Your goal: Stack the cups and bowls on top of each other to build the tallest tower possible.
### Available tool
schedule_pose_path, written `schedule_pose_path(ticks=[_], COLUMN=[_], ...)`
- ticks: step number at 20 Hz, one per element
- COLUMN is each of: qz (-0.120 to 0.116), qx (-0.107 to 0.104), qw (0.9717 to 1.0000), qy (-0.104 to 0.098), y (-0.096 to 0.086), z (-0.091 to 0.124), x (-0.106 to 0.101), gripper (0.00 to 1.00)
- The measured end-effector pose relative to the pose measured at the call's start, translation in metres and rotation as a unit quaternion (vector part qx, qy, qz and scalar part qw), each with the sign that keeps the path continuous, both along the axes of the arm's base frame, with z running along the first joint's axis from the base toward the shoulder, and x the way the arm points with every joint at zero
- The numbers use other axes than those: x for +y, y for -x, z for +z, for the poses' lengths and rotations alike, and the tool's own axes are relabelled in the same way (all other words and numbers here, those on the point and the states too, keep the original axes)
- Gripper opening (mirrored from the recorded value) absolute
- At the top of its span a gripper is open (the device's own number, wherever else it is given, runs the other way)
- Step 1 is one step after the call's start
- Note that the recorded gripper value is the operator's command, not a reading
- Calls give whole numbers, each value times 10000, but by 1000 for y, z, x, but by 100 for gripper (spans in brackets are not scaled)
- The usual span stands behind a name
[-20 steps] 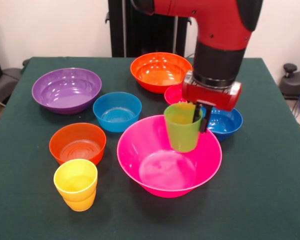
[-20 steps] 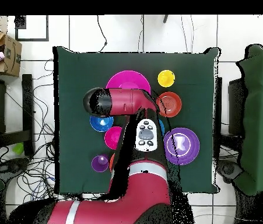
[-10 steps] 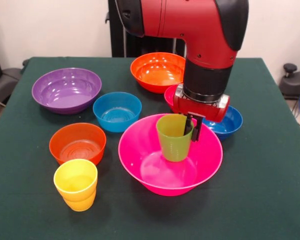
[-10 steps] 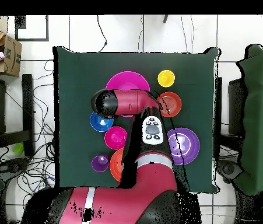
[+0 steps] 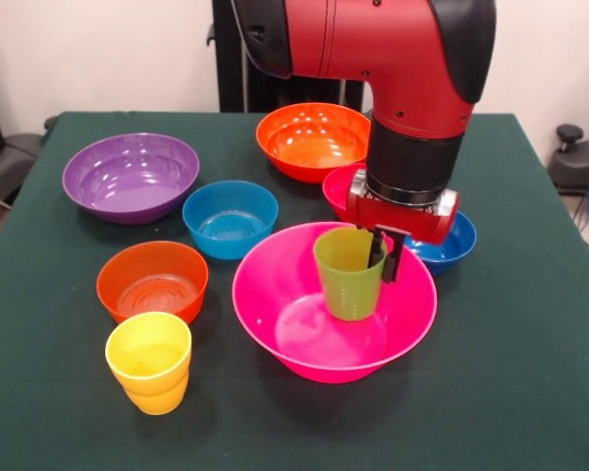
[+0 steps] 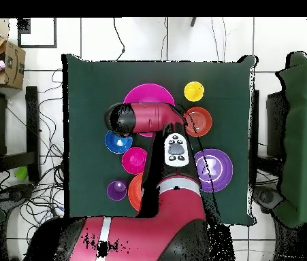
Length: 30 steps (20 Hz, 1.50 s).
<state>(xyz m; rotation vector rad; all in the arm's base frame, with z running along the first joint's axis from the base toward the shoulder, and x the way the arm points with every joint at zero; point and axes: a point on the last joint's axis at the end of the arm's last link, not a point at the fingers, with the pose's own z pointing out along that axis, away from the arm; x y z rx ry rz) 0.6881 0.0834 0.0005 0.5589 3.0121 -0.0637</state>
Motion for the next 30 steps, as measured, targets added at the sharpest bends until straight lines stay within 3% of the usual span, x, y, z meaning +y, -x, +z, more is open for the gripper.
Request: schedule_pose_path(ticks=[10, 20, 30], qz=[-17, -35, -137], qx=[-63, -278, -241], qw=[9999, 9996, 9996], qy=[-96, -36, -31], y=[-7, -31, -39], z=[2, -1, -8], x=[3, -18, -40], gripper=[0, 0, 0])
